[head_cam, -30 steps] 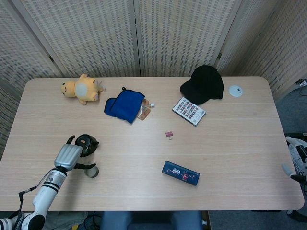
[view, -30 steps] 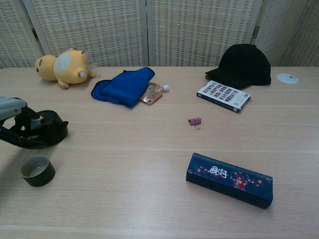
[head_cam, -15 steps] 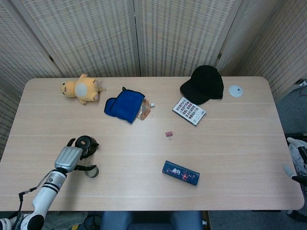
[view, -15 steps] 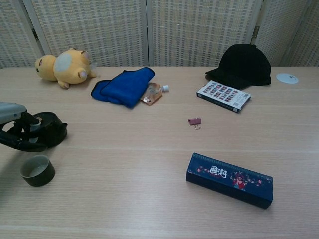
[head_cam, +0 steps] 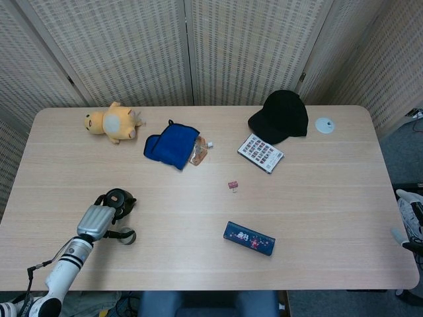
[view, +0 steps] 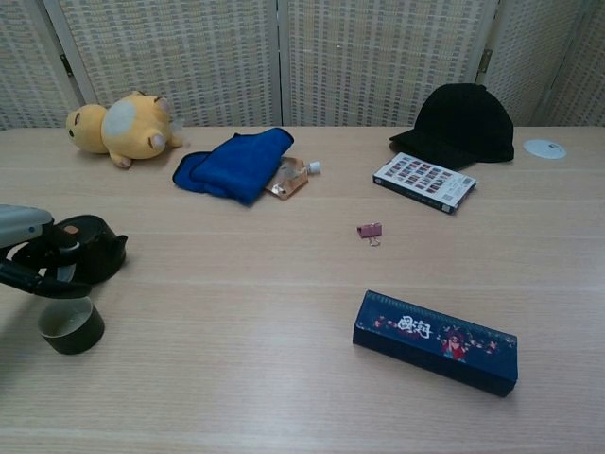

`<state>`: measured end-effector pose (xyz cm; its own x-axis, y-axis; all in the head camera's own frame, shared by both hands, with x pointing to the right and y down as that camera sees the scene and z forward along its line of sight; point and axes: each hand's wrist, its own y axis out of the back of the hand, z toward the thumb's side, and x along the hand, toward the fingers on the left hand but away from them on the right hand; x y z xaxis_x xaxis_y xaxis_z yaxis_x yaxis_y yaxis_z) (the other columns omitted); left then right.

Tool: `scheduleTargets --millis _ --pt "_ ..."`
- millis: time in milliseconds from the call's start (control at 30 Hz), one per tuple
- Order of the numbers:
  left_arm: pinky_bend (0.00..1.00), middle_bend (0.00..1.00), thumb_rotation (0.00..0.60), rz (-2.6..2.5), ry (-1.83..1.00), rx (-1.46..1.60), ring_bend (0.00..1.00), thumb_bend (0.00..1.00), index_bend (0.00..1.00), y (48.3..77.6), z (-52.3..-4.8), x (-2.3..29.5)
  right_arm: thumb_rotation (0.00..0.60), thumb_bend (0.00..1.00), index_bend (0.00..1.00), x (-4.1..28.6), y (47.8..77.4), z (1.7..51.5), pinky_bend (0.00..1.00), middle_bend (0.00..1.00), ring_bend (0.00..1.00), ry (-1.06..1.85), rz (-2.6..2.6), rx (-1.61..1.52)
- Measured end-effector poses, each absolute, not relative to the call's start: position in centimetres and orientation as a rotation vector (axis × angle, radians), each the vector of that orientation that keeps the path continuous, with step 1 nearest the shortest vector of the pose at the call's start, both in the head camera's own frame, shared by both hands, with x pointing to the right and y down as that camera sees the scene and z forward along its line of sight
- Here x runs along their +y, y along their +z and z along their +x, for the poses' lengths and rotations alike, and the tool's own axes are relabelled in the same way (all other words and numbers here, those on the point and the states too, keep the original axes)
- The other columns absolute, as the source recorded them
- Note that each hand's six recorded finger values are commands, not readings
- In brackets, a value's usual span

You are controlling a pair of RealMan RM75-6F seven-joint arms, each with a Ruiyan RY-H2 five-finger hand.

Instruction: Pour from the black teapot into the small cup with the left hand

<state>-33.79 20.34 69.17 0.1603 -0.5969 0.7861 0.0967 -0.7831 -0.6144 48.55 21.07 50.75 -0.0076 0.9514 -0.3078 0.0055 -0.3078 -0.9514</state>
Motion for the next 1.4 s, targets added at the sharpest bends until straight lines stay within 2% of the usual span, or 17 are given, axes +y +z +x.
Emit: scheduleTargets --millis 300,500,767,967,1033,1400 --pt "0.00 0.67 0.200 -1.915 -1.644 0.480 0.61 0.14 0.63 69.1 -33.5 20.1 0.600 0.16 0.24 21.0 50.7 48.5 0.17 0.28 0.17 1.440 -1.428 -1.057" --pt "0.00 0.74 0.133 -1.917 -1.638 0.481 0.68 0.14 0.71 69.2 -33.5 19.8 0.600 0.16 0.24 20.9 50.6 48.6 0.17 0.28 0.17 1.439 -1.419 -1.065" --pt "0.00 0.80 0.112 -1.917 -1.615 0.513 0.74 0.13 0.77 69.2 -33.2 18.9 0.600 0.16 0.24 20.9 50.6 48.8 0.17 0.28 0.17 1.439 -1.412 -1.070" --pt "0.00 0.83 0.029 -1.927 -1.588 0.561 0.77 0.11 0.80 69.1 -32.9 17.7 0.600 0.16 0.24 20.8 50.7 48.9 0.17 0.28 0.17 1.441 -1.408 -1.074" --pt "0.00 0.84 0.018 -1.931 -1.578 0.580 0.78 0.11 0.81 69.1 -32.8 17.3 0.600 0.16 0.24 20.8 50.7 49.0 0.17 0.28 0.17 1.442 -1.407 -1.075" --pt "0.00 0.92 0.016 -1.921 -1.559 0.696 0.85 0.11 0.88 69.1 -33.5 14.9 0.600 0.16 0.24 20.7 50.7 49.2 0.17 0.28 0.17 1.441 -1.401 -1.088"
